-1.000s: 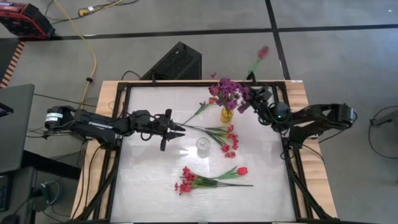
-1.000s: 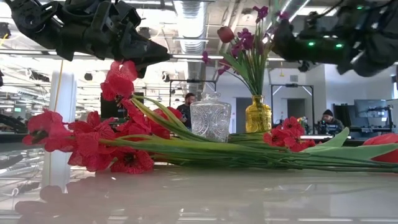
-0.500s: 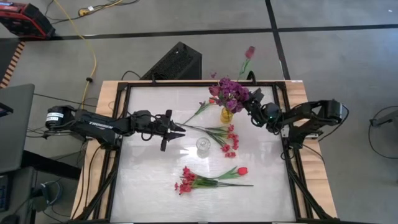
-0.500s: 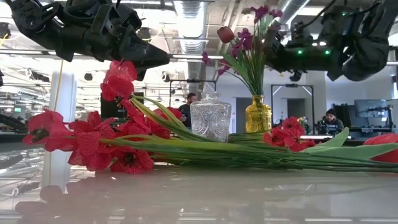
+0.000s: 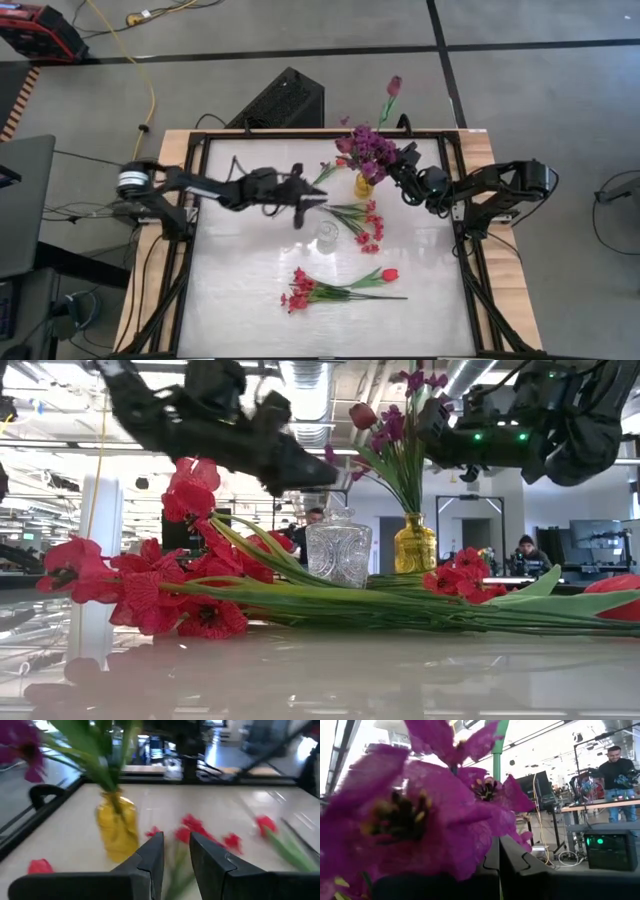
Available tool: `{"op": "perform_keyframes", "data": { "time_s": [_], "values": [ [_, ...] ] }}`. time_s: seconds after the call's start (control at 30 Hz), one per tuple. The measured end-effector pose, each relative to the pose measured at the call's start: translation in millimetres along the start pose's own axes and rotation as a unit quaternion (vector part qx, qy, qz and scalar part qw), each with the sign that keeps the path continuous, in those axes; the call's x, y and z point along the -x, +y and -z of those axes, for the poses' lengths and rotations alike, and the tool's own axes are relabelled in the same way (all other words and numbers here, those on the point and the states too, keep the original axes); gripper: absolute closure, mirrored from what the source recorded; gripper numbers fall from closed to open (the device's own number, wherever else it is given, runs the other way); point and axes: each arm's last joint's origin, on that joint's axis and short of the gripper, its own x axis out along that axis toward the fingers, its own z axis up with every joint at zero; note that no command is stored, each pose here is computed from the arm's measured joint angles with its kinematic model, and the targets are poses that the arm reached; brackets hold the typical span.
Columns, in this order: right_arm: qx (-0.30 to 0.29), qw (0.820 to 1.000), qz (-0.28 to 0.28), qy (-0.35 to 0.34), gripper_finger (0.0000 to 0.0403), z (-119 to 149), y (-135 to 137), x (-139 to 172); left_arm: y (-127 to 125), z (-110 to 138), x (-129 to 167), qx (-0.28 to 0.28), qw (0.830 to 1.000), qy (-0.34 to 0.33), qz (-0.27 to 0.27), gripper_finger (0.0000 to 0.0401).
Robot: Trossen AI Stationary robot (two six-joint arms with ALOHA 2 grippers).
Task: Sort flowers into vase by color
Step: Put the purple flower into the yellow vase
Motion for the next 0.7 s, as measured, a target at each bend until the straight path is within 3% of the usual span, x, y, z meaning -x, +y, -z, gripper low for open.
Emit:
{"op": "perform_keyframes", "data": {
  "time_s": [0.23, 0.37, 0.7],
  "values": [
    [-0.008, 1.0, 0.001, 0.002, 0.0386, 1.3, -0.2, -0.1, 30.2, 18.6, -45.6, 0.067, 0.997, 0.029, -0.022, 0.0319],
    [-0.009, 1.0, 0.001, 0.002, 0.0386, 1.3, -0.2, -0.1, 36.2, 23.4, -67.1, 0.074, 0.997, 0.031, -0.021, 0.0305],
    [-0.005, 1.0, -0.005, 0.019, 0.0386, 6.6, -0.9, 9.7, 43.8, 16.8, -96.4, 0.029, 0.999, 0.012, -0.041, 0.0184]
  ]
}}
